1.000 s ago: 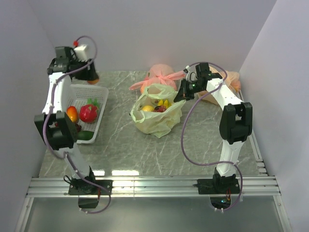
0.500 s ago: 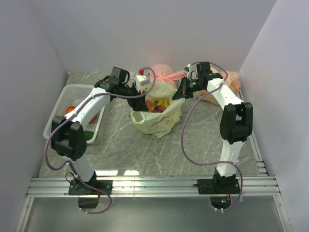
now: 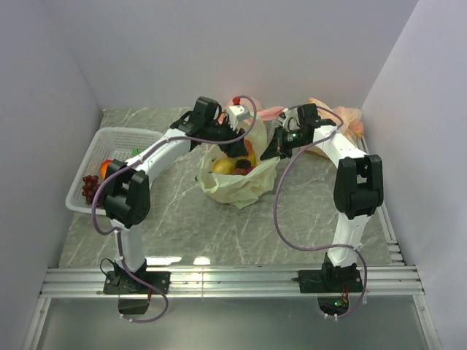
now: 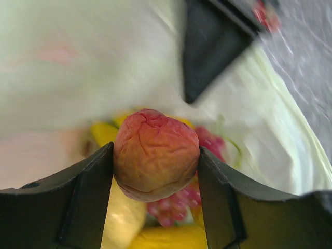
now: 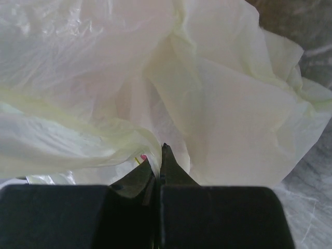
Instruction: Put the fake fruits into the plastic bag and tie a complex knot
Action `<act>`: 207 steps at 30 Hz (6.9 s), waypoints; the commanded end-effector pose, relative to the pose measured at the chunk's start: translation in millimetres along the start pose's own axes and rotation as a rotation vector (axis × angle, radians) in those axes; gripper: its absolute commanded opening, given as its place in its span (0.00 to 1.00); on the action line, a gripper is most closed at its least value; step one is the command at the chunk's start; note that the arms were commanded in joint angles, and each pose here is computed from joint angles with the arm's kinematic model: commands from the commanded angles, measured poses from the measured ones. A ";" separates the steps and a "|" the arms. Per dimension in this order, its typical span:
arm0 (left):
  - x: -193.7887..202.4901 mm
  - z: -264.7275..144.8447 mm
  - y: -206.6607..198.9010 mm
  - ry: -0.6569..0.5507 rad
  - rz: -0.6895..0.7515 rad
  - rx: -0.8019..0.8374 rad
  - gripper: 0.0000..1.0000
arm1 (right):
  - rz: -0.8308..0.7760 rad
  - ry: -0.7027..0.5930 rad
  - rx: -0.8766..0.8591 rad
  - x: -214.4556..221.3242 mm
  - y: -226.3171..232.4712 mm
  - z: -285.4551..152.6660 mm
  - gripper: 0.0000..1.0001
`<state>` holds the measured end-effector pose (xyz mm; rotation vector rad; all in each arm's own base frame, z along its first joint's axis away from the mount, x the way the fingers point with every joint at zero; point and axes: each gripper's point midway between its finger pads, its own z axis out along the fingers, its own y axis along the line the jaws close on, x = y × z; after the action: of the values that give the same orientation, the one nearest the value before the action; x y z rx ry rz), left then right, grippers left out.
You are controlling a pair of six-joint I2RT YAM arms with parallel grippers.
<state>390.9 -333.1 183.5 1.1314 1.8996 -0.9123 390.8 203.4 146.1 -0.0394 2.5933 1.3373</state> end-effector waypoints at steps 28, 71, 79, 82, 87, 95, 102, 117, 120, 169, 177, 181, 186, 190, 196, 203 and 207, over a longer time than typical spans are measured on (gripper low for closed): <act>-86.5 -133.3 -2.1 -0.142 0.473 -0.094 0.99 | -0.153 -0.078 -0.008 6.4 21.3 -23.9 0.00; -139.0 -109.3 -94.6 -0.418 0.411 0.397 0.00 | -0.763 -0.339 0.121 18.4 81.1 -123.9 0.90; -147.7 -91.0 -90.3 -0.403 0.270 0.570 0.04 | -1.160 -0.418 -0.090 9.0 130.7 -125.9 0.93; -151.3 -88.6 -89.0 -0.409 0.272 0.607 0.04 | -1.221 -0.421 -0.139 -2.8 136.1 -114.2 0.94; -153.6 -87.3 -92.0 -0.405 0.260 0.657 0.05 | -1.329 -0.443 -0.200 -29.4 144.1 -93.2 0.95; -165.0 -81.1 -90.7 -0.411 0.211 0.665 0.11 | -1.381 -0.413 -0.373 -35.8 176.0 -58.0 0.96; -165.5 -66.6 -75.0 -0.406 0.181 0.610 0.15 | -1.329 -0.374 -0.457 -19.6 182.0 -31.4 0.97; -205.3 -117.4 -39.6 -0.579 0.177 0.309 0.45 | -0.911 -0.405 -0.363 -44.3 156.8 -6.7 0.13; -208.6 -137.3 -27.8 -0.585 0.229 0.202 0.59 | -0.887 -0.419 -0.345 -43.0 156.2 -11.4 0.02; 174.0 -150.9 -39.0 0.219 -0.101 0.037 0.54 | -0.507 -0.528 0.121 -39.4 67.0 -61.5 0.00; 52.3 -209.6 -47.5 0.015 0.051 0.092 0.00 | -0.548 -0.555 0.160 -42.8 82.4 -92.0 0.00; -46.6 -255.2 -60.9 -0.182 0.189 0.044 0.00 | -0.594 -0.617 0.143 -32.3 120.4 -131.2 0.00; -61.1 -269.4 -80.0 -0.243 0.238 -0.012 0.00 | -0.616 -0.650 0.151 -11.7 131.1 -151.9 0.00; 0.2 -247.5 -54.2 -0.149 0.141 -0.068 0.00 | -0.550 -0.617 0.175 -5.8 98.9 -131.6 0.00; 42.1 -264.6 15.3 -0.109 -0.014 -0.249 0.00 | -0.507 -0.571 0.179 -8.5 77.8 -111.7 0.00; -14.6 -290.2 22.3 -0.156 0.146 -0.274 0.71 | -0.500 -0.600 0.128 -19.9 95.4 -114.0 0.00; -63.9 -292.1 20.7 -0.178 0.261 -0.369 0.99 | -0.478 -0.614 0.123 -23.1 98.9 -116.3 0.00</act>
<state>363.0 -86.1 320.4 0.9713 1.7808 -0.6014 369.5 166.0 260.9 -0.1927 2.0732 0.8506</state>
